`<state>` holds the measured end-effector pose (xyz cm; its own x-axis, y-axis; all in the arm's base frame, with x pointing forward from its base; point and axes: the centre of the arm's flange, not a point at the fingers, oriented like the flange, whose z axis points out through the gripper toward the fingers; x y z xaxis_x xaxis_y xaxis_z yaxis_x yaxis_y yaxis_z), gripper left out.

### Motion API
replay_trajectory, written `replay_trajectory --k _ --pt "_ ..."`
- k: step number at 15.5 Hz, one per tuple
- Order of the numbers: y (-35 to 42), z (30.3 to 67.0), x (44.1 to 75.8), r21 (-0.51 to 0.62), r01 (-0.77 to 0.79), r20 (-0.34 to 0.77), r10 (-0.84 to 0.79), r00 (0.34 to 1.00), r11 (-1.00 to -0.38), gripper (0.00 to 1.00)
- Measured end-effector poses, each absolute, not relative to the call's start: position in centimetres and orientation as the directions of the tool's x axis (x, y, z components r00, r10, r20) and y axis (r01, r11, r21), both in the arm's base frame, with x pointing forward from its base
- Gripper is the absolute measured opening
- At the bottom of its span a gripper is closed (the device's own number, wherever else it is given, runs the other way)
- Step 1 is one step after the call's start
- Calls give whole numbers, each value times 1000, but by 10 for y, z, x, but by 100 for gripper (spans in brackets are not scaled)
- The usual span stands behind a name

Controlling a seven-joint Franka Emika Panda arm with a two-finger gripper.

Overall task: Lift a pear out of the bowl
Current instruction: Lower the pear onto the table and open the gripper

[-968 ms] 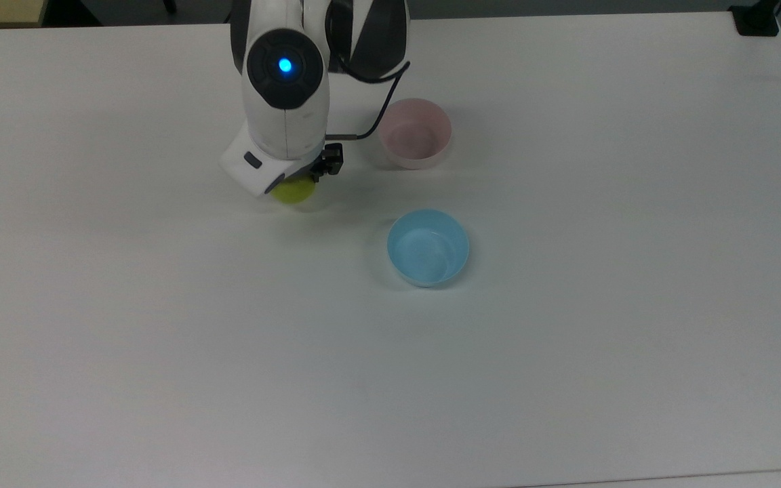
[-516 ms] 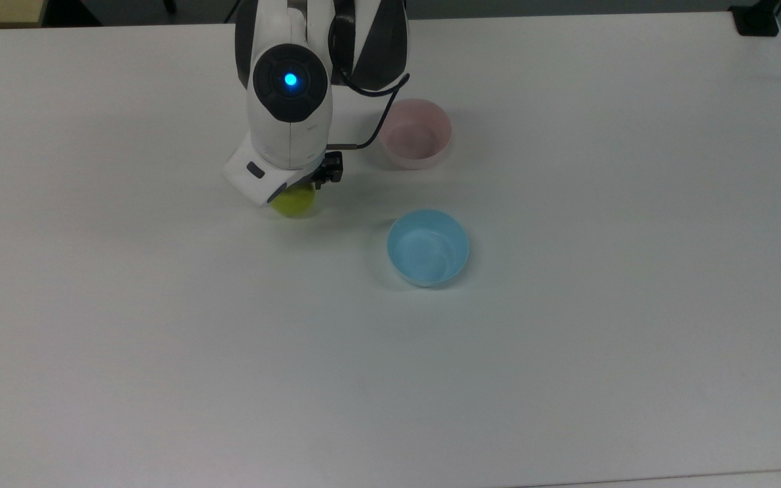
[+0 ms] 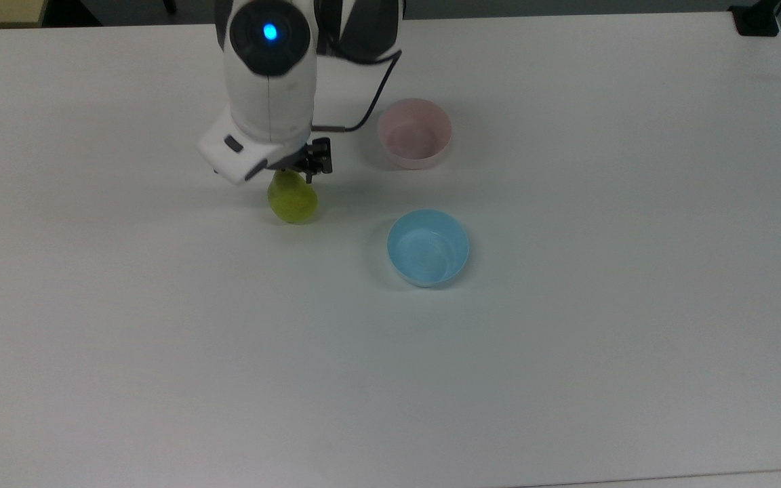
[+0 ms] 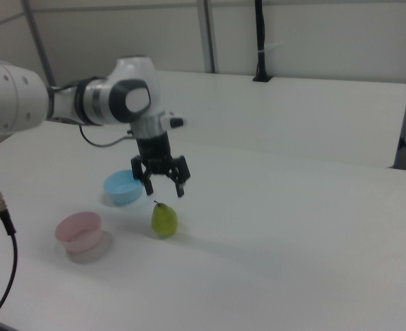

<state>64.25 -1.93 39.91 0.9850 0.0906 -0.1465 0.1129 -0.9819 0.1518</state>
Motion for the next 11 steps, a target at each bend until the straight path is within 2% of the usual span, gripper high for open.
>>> replay_trajectory --k 3,7,11 --pt "-24 457 630 155 91 -88 78 993 -984 100" --pt "-38 529 596 148 49 -56 41 998 -988 100" --pt "-62 569 572 88 -21 -22 -23 999 -996 100"
